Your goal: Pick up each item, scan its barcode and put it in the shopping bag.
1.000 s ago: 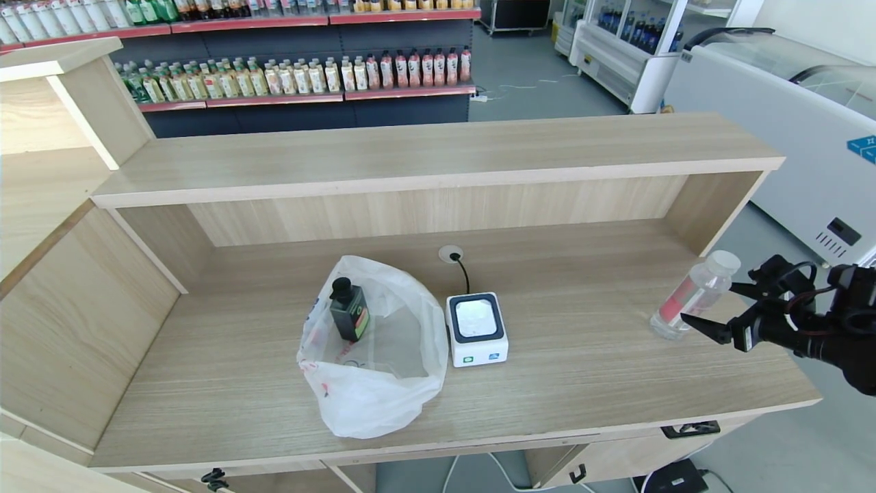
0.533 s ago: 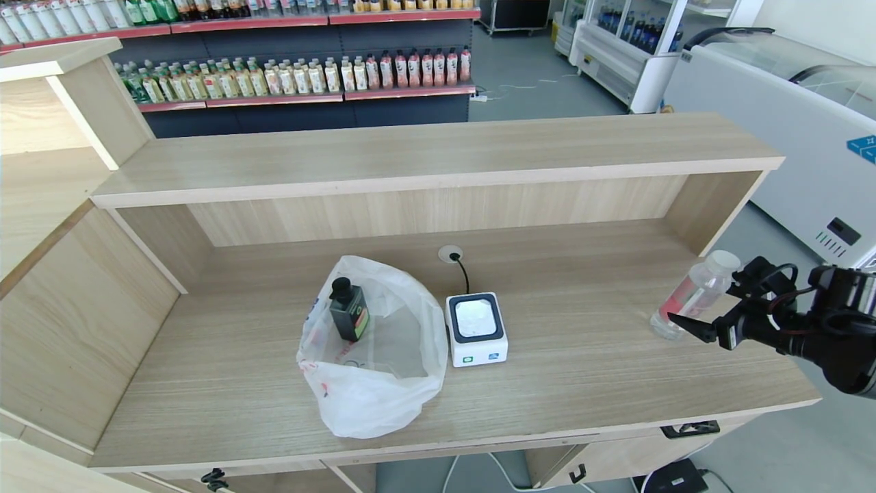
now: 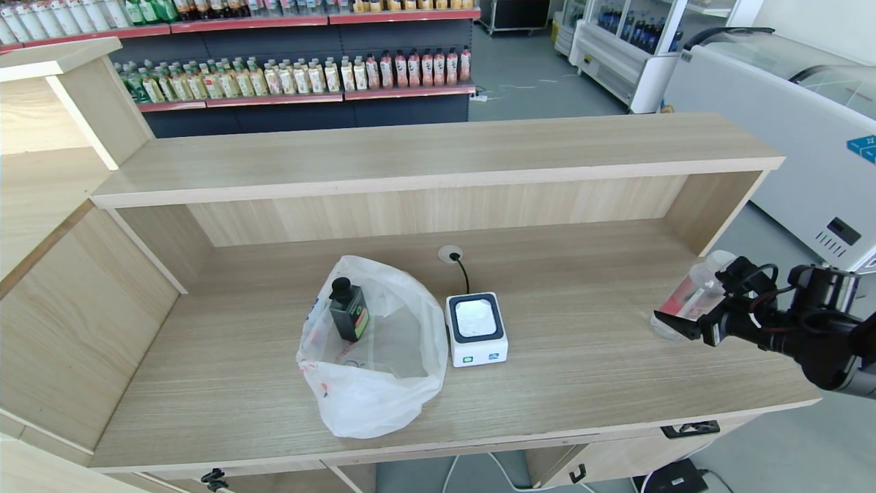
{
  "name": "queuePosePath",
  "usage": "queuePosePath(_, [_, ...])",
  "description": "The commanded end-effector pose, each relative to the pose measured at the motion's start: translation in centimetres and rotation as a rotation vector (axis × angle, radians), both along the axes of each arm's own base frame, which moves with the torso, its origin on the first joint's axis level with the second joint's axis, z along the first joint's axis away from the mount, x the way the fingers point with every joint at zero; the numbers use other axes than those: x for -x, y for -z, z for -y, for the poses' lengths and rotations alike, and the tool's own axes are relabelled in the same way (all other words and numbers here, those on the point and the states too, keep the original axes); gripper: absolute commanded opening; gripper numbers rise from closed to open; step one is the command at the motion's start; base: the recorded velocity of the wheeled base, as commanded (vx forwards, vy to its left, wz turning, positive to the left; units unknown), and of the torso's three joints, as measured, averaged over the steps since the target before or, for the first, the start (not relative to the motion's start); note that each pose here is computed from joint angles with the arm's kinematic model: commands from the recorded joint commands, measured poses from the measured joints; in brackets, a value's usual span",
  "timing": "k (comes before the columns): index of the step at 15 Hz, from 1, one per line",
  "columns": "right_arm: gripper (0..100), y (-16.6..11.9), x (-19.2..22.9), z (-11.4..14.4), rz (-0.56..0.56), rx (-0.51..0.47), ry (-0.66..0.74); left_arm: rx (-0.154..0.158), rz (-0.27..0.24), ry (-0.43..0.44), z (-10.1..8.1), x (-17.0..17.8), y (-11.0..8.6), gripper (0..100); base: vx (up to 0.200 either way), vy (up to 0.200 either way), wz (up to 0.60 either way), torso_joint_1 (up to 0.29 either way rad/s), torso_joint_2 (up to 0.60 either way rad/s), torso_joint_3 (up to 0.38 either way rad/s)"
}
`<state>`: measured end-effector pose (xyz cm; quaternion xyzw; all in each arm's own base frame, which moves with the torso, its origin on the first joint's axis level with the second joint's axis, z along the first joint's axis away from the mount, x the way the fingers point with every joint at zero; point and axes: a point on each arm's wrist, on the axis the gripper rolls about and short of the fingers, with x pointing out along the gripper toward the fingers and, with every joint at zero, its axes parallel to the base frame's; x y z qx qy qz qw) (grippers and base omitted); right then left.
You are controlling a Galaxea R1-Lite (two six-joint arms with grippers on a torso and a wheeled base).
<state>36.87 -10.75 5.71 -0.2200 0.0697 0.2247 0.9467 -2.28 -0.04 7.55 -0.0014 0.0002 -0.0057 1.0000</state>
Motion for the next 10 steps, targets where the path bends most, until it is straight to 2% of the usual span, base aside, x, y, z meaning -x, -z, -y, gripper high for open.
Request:
queuePosePath(1, [100,0.2,-0.5,-0.2,0.006,0.001,-0.008,0.0,0.0,-0.001,0.0,0.0,0.0,100,0.0,0.0,0.0,0.0,0.0,0.0])
queuePosePath(8, [100,0.9,-1.6,-1.0,0.023,0.002,-0.035,0.0,0.0,-0.001,0.0,0.0,0.0,100,0.0,0.0,0.0,0.0,0.0,0.0])
queuePosePath(9, [0,0.9,-1.7,-1.0,0.027,0.002,-0.034,0.0,0.0,-0.001,0.0,0.0,0.0,100,0.0,0.0,0.0,0.0,0.0,0.0])
queuePosePath(10, [0,0.9,-1.8,-1.0,0.025,-0.004,-0.034,0.0,0.0,-0.001,0.0,0.0,0.0,100,0.0,0.0,0.0,0.0,0.0,0.0])
